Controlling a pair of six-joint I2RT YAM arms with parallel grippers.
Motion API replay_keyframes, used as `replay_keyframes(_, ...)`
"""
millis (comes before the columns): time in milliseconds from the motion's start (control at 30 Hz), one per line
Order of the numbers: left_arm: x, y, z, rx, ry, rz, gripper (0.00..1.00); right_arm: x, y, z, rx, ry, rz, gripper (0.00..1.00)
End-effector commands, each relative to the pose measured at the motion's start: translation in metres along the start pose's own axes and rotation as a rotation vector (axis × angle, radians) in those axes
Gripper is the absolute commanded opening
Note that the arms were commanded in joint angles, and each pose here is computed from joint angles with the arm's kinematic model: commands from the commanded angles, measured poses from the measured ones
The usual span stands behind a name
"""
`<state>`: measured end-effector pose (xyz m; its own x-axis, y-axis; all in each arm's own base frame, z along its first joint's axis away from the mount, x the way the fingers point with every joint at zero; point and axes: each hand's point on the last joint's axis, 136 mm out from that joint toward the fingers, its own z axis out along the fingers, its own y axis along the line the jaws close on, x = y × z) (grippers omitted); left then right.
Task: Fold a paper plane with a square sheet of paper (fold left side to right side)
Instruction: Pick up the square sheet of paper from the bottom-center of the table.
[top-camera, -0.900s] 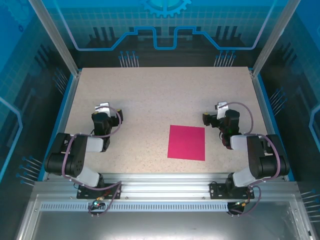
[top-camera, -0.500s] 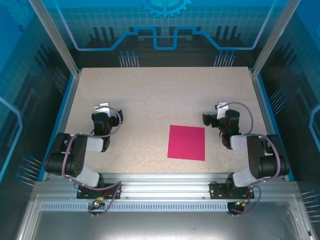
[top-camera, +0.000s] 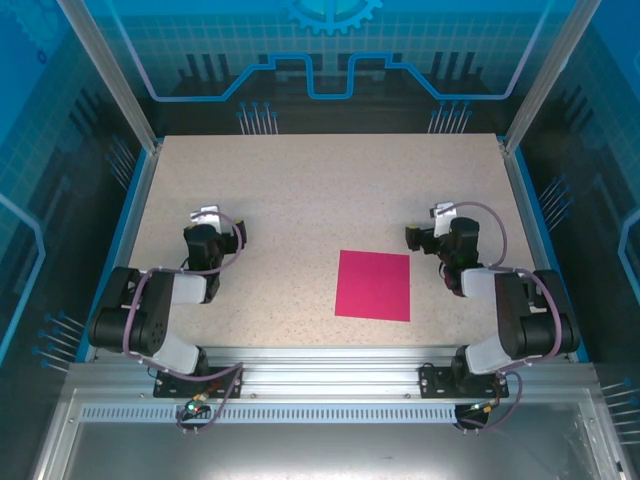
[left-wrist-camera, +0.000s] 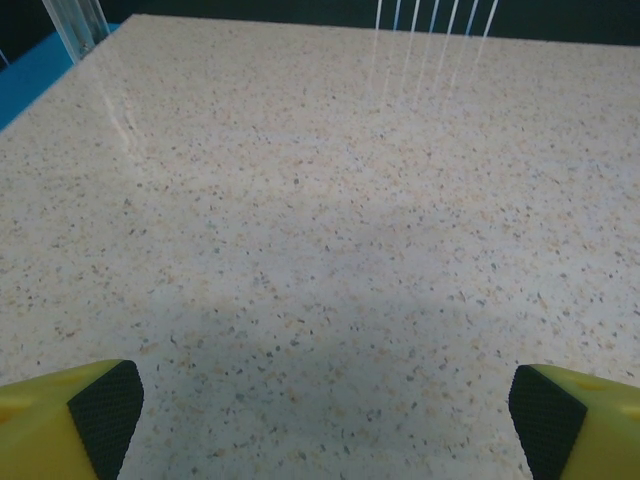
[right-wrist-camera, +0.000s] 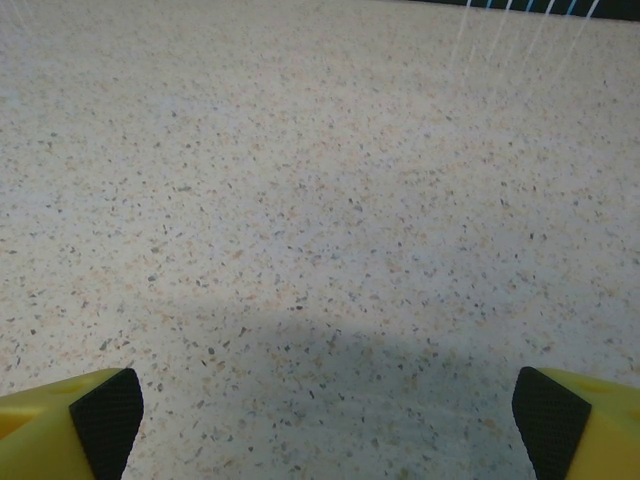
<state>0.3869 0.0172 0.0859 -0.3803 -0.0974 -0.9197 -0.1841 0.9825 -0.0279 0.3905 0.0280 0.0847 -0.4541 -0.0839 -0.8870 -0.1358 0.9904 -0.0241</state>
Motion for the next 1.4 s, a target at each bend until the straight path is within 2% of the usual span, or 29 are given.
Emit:
replay_keyframes(0, -0.035, -0.014, -0.012, 0.077, -0.021, 0.006, 0.98, -0.04, -0.008, -0.014, 0.028, -0.015, 0.034, 0.99)
replay_keyframes(167, -0.077, -0.032, -0.056, 0.19, -0.09, -0.056, 0.98, -0.055, -0.005, -0.047, 0.041, 0.048, 0.148, 0.99)
replay_keyframes(367, -0.075, -0.1, -0.104, 0.426, 0.074, -0.072, 0.98, -0.038, 0.018, -0.085, 0.023, 0.223, 0.231, 1.0)
replay_keyframes(500, -0.048, -0.149, -0.132, 0.577, 0.263, -0.093, 0.98, -0.016, 0.039, -0.107, -0.038, 0.366, 0.308, 1.0)
replay_keyframes(700, 0.016, -0.235, -0.181, 0.801, 0.542, 0.002, 0.98, 0.036, 0.078, -0.123, -0.127, 0.622, 0.273, 0.99)
replay_keyframes(833, 0.063, -0.28, -0.204, 0.87, 0.707, 0.107, 0.95, 0.06, 0.093, -0.119, -0.128, 0.723, 0.228, 0.98)
replay_keyframes(1133, 0.113, -0.344, -0.221, 0.977, 0.858, 0.137, 0.94, 0.075, 0.104, -0.092, -0.079, 0.834, 0.154, 0.88)
replay_keyframes(1367, 0.127, -0.355, -0.22, 0.982, 0.912, 0.14, 0.93, 0.073, 0.105, -0.066, -0.044, 0.86, 0.121, 0.9)
